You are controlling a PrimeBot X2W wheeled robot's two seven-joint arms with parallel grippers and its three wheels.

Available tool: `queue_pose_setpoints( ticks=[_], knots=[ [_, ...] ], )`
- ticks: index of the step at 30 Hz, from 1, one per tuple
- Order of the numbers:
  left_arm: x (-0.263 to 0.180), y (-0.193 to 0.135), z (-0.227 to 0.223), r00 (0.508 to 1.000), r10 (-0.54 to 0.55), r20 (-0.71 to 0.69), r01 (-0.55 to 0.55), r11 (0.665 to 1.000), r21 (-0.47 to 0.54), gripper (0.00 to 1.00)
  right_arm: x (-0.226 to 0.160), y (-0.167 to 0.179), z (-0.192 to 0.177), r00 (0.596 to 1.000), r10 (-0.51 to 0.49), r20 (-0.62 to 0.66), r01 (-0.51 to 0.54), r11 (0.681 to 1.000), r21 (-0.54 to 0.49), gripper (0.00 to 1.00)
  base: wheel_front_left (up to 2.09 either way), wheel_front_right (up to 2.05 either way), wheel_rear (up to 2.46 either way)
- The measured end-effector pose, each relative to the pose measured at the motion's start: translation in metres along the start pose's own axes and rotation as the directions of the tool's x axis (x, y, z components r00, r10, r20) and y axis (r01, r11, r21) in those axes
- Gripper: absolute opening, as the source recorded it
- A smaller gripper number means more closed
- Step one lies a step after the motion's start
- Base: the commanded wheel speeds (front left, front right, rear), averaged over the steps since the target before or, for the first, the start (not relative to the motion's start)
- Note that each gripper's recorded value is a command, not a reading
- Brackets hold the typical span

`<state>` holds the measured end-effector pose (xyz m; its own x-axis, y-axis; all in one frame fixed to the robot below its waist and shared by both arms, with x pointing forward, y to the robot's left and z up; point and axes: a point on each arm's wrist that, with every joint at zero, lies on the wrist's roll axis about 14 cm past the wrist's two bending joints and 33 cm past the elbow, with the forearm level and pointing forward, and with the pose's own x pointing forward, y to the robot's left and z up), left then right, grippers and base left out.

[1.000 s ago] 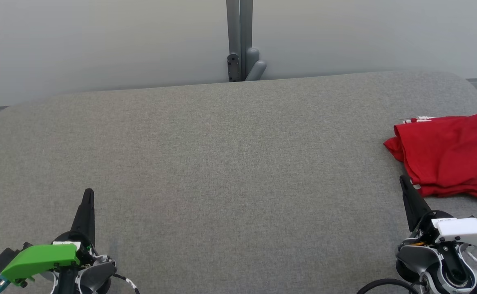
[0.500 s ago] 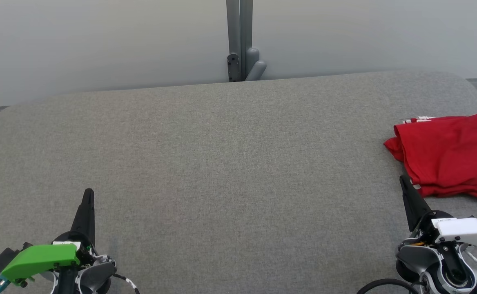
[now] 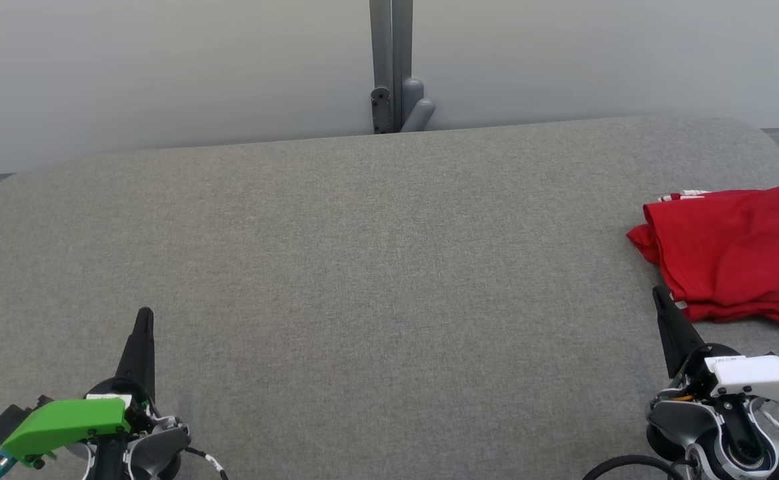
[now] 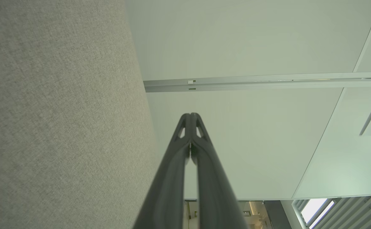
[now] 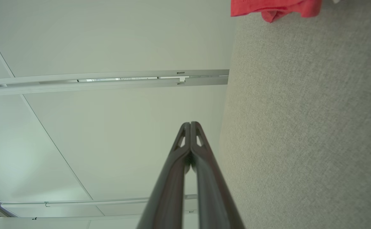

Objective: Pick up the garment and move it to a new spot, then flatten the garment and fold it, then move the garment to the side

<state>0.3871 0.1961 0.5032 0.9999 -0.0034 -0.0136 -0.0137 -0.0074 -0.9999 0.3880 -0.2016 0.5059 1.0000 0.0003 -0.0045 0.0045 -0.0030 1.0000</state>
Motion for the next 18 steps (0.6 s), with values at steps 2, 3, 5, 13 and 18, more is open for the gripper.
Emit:
queue_pose_setpoints(
  ticks=[2,3,5,13,18],
  knots=[
    [0.0000,0.0000,0.0000,1.000,0.000,0.000,0.000,1.000,0.000,0.00,0.0000,0.0000,0.0000,1.000,0.000,0.000,0.000,1.000,0.000,0.00,0.00,0.00,0.00],
    [0.0000,0.0000,0.0000,1.000,0.000,0.000,0.000,1.000,0.000,0.00,0.0000,0.0000,0.0000,1.000,0.000,0.000,0.000,1.000,0.000,0.00,0.00,0.00,0.00],
    [0.0000,0.0000,0.0000,1.000,0.000,0.000,0.000,1.000,0.000,0.00,0.0000,0.0000,0.0000,1.000,0.000,0.000,0.000,1.000,0.000,0.00,0.00,0.00,0.00],
    [0.0000,0.0000,0.0000,1.000,0.000,0.000,0.000,1.000,0.000,0.00,0.0000,0.0000,0.0000,1.000,0.000,0.000,0.000,1.000,0.000,0.00,0.00,0.00,0.00],
    [0.0000,0.0000,0.0000,1.000,0.000,0.000,0.000,1.000,0.000,0.00,0.0000,0.0000,-0.0001,1.000,0.000,0.000,0.000,1.000,0.000,0.00,0.00,0.00,0.00]
  ],
)
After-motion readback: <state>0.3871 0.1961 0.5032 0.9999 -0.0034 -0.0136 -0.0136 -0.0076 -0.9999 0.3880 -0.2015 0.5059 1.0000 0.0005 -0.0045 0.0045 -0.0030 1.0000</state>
